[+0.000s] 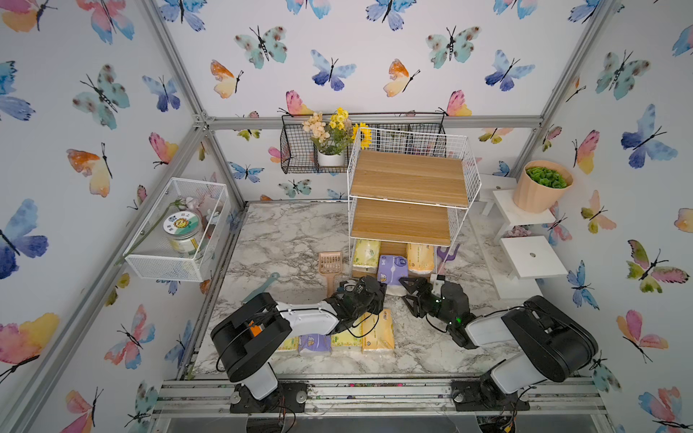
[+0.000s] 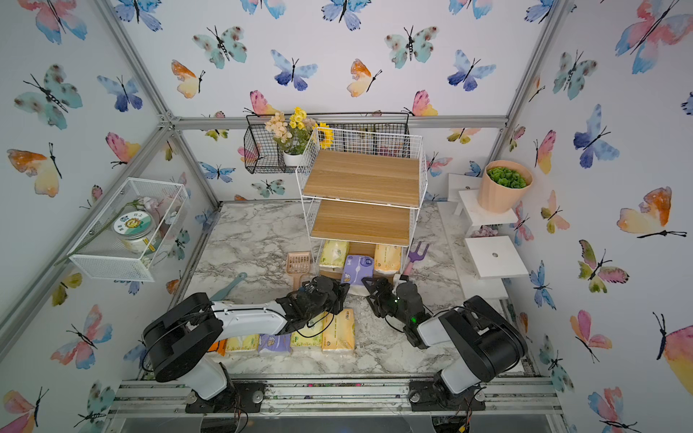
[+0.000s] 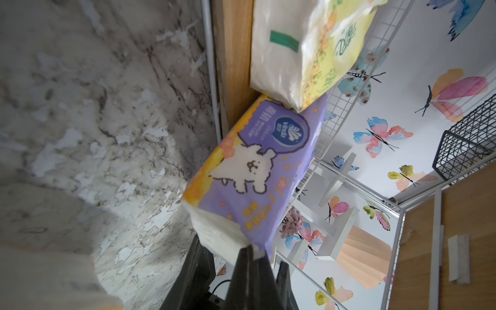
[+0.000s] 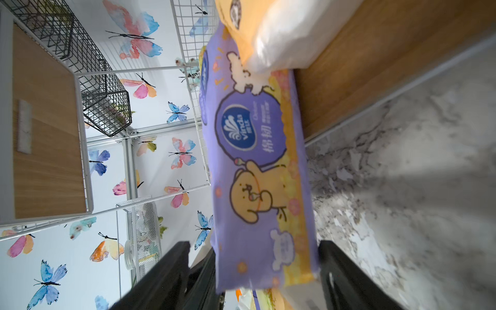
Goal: Remove the tissue boxes from the shelf
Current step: Pick up a box of tissues from the shelf, then place the box of tissues at the center of the board.
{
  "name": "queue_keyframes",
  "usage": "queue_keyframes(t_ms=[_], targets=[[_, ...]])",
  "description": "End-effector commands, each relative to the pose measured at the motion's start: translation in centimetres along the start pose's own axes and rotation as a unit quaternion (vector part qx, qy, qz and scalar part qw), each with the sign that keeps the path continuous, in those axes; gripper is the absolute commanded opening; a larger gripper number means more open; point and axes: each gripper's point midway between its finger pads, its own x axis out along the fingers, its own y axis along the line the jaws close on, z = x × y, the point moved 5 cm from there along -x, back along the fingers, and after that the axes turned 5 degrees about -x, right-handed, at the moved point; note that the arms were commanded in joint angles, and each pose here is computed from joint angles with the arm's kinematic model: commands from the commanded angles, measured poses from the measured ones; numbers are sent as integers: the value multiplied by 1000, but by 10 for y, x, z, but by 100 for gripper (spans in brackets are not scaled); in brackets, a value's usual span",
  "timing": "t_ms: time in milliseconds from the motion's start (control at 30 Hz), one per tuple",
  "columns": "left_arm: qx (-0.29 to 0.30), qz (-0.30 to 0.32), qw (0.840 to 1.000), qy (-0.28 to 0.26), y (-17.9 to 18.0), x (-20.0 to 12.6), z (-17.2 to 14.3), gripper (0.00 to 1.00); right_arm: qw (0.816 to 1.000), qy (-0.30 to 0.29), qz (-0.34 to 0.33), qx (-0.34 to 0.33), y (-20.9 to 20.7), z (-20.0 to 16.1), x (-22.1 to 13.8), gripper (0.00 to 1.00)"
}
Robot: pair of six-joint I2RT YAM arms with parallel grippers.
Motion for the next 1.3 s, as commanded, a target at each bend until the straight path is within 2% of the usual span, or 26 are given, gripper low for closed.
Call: queue_keyframes(t_ms=[0, 133, 267, 467, 567, 767, 867, 1000, 1267], targets=[[-1, -6, 999, 31, -12, -8, -15, 0, 999, -6, 38, -19, 16, 5, 4, 79], [-1, -6, 999, 33, -13, -9, -16, 0, 999, -11, 26, -24, 12, 7, 5, 78], [0, -3, 999, 34, -13, -10, -16, 0, 999, -10, 31, -25, 12, 9, 11, 72], [1, 7, 999, 37, -12, -13, -18, 1, 999, -3, 41, -30, 16, 9, 15, 50], [1, 7, 999, 38, -12, -14, -17, 17, 998, -2, 43, -35, 17, 8, 12, 41], [18, -4, 1000, 17, -21, -29, -8, 58, 997, 8, 45, -59, 23, 2, 1, 26], [41, -13, 999, 0, -30, -42, 2, 71, 996, 22, 28, -83, 24, -3, -7, 23], [80, -24, 996, -39, -37, -68, 16, 77, 992, 42, -2, -122, 24, -12, -23, 21], [170, -29, 978, -114, -38, -112, 50, 78, 974, 78, -91, -193, 17, -27, -67, 20]])
